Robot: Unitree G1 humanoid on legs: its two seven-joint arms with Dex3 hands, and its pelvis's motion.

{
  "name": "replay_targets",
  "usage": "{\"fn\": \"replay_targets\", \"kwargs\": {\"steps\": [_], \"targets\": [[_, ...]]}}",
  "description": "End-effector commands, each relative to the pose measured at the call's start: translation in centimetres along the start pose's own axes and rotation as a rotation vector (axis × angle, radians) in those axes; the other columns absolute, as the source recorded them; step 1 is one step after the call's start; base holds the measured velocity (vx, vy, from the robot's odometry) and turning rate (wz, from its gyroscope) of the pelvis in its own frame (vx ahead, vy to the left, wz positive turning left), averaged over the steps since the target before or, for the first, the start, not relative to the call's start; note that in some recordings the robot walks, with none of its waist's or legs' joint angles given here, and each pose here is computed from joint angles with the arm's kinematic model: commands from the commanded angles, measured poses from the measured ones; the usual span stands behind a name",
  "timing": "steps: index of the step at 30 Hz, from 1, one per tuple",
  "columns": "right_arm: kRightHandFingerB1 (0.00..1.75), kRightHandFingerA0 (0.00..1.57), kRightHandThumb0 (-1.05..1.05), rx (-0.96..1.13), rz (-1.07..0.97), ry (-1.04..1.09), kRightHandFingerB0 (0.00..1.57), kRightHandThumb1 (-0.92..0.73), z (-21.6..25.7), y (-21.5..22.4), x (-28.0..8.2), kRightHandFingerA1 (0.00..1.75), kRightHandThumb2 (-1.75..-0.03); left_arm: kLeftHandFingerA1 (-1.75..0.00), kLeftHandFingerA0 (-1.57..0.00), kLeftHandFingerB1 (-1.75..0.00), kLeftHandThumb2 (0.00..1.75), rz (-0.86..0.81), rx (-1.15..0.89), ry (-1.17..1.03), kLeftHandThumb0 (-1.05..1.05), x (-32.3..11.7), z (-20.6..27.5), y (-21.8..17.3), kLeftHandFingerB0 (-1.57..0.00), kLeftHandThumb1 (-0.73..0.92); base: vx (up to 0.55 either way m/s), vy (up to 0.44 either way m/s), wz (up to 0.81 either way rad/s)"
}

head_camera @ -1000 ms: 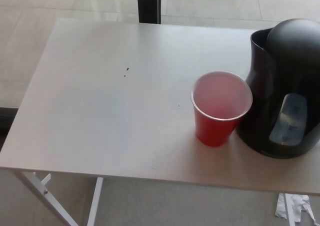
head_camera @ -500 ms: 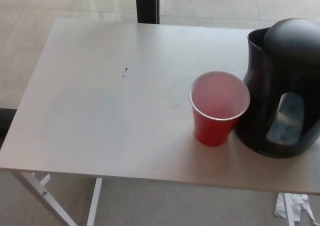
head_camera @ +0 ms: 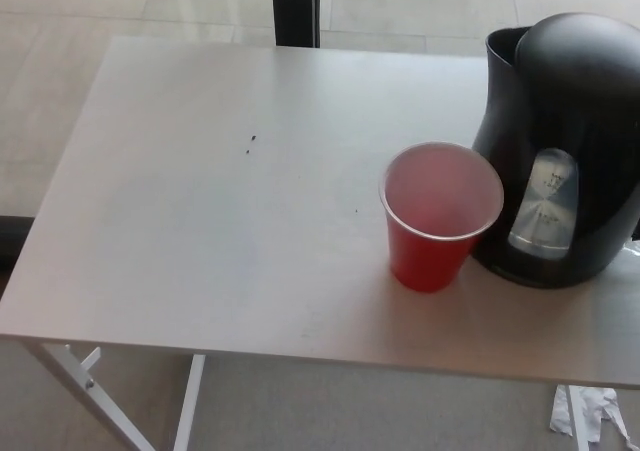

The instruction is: The robot uses its right hand to lift up a kettle kept on the middle of the desk by its handle and tilt it into a glass kept next to it to pour out water

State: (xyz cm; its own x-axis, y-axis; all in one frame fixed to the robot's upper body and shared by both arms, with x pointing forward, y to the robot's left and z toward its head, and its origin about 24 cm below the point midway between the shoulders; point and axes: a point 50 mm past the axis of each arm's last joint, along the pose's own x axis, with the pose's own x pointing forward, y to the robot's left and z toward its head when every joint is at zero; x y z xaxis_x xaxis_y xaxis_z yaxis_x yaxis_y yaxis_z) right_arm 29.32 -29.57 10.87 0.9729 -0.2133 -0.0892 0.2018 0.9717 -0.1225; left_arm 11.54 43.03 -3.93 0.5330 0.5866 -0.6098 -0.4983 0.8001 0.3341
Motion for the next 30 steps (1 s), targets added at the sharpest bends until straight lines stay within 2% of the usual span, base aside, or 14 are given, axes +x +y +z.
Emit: {"fn": "replay_targets", "kwargs": {"steps": [1, 2, 6, 7, 9, 10, 16, 23, 24, 25, 26, 27, 28, 30], "targets": [[0.85, 1.31, -0.08, -0.101, 0.018, -0.07, 0.85, -0.6, 0.4, -0.1, -0.2, 1.42, -1.15, -0.6, -0.74, -0.55, 0.63, 0.017, 0.011, -0.04, -0.75, 0.0, 0.7, 0.5, -0.59, 0.78, 0.0, 0.0, 0.0], [1.28, 1.05, -0.01, -0.138, 0.038, -0.079, 1.0, -0.47, 0.5, 0.0, -0.2, 1.58, -1.32, -0.6, -0.74, -0.56, 0.63, 0.017, 0.011, -0.041, -0.75, 0.0, 0.7, 0.5, -0.59, 0.78, 0.0, 0.0, 0.0], [1.48, 1.01, -0.02, -0.348, 0.111, -0.2, 0.91, -0.46, 1.2, 0.4, -0.7, 1.6, -1.35, -0.62, -0.77, -0.57, 0.64, 0.013, 0.032, -0.041, -0.69, 0.0, 0.9, 0.5, -0.61, 0.8, 0.0, 0.0, 0.0], [1.28, 1.2, -0.05, -0.449, 0.109, -0.212, 0.99, -0.47, 1.3, 0.6, -0.9, 1.46, -1.27, -0.61, -0.76, -0.56, 0.64, 0.013, 0.053, -0.037, -0.7, 0.0, 0.8, 0.5, -0.59, 0.82, 0.0, 0.0, 0.0], [1.28, 1.2, -0.05, -0.463, 0.109, -0.215, 0.99, -0.47, 1.3, 0.6, -0.9, 1.46, -1.27, -0.61, -0.76, -0.56, 0.64, 0.012, 0.055, -0.035, -0.7, 0.0, 0.8, 0.5, -0.59, 0.82, 0.0, 0.0, 0.0], [1.58, 0.88, -0.06, -0.49, 0.109, -0.218, 0.79, -0.46, 1.4, 0.6, -1.0, 1.71, -1.32, -0.6, -0.75, -0.55, 0.64, 0.012, 0.055, -0.035, -0.71, 0.0, 0.8, 0.5, -0.6, 0.82, 0.0, 0.0, 0.0], [1.58, 0.87, -0.11, -0.607, 0.095, -0.252, 0.79, -0.44, 1.9, 0.6, -1.4, 1.75, -1.29, -0.61, -0.75, -0.56, 0.64, 0.014, 0.022, -0.034, -0.73, 0.0, 0.8, 0.6, -0.62, 0.8, 0.0, 0.0, 0.0], [1.58, 0.9, -0.13, -0.532, 0.018, -0.339, 0.79, -0.4, 2.6, 0.0, -1.3, 1.75, -1.36, -0.61, -0.78, -0.56, 0.65, 0.02, 0.034, -0.033, -0.71, 0.0, 1.0, 0.7, -0.63, 0.83, 0.0, 0.0, 0.0], [1.22, 1.18, -0.15, -0.518, -0.024, -0.378, 1.0, -0.5, 3.1, -0.4, -1.0, 1.37, -1.15, -0.61, -0.78, -0.57, 0.65, 0.02, 0.051, -0.039, -0.71, 0.0, 1.0, 0.7, -0.64, 0.83, 0.0, 0.0, 0.0], [1.22, 1.18, -0.15, -0.517, -0.028, -0.383, 1.0, -0.5, 3.1, -0.4, -0.9, 1.37, -1.15, -0.61, -0.78, -0.57, 0.65, 0.021, 0.052, -0.04, -0.71, 0.0, 1.0, 0.7, -0.64, 0.83, 0.0, 0.0, 0.0], [1.39, 0.9, -0.13, -0.524, -0.042, -0.376, 0.86, -0.54, 3.3, -0.6, -0.8, 1.65, -1.12, -0.59, -0.77, -0.56, 0.65, 0.023, 0.052, -0.037, -0.71, 0.0, 1.0, 0.7, -0.64, 0.84, 0.0, 0.0, 0.0], [1.38, 0.92, -0.12, -0.524, -0.055, -0.38, 0.81, -0.57, 3.6, -0.8, -0.8, 1.68, -1.08, -0.59, -0.77, -0.56, 0.65, 0.025, 0.049, -0.033, -0.72, 0.0, 1.1, 0.8, -0.65, 0.83, 0.0, 0.0, 0.0], [1.55, 0.85, -0.15, -0.527, -0.068, -0.397, 0.77, -0.64, 4.0, -0.9, -0.8, 1.74, -0.91, -0.6, -0.78, -0.56, 0.64, 0.025, 0.039, -0.034, -0.71, 0.0, 1.1, 0.8, -0.66, 0.82, 0.0, 0.0, 0.0], [1.59, 0.83, -0.15, -0.521, -0.111, -0.423, 0.76, -0.63, 4.8, -1.3, -0.8, 1.73, -0.89, -0.61, -0.79, -0.57, 0.64, 0.029, 0.014, -0.031, -0.72, 0.0, 1.0, 0.8, -0.69, 0.81, 0.0, 0.0, 0.0]]}}
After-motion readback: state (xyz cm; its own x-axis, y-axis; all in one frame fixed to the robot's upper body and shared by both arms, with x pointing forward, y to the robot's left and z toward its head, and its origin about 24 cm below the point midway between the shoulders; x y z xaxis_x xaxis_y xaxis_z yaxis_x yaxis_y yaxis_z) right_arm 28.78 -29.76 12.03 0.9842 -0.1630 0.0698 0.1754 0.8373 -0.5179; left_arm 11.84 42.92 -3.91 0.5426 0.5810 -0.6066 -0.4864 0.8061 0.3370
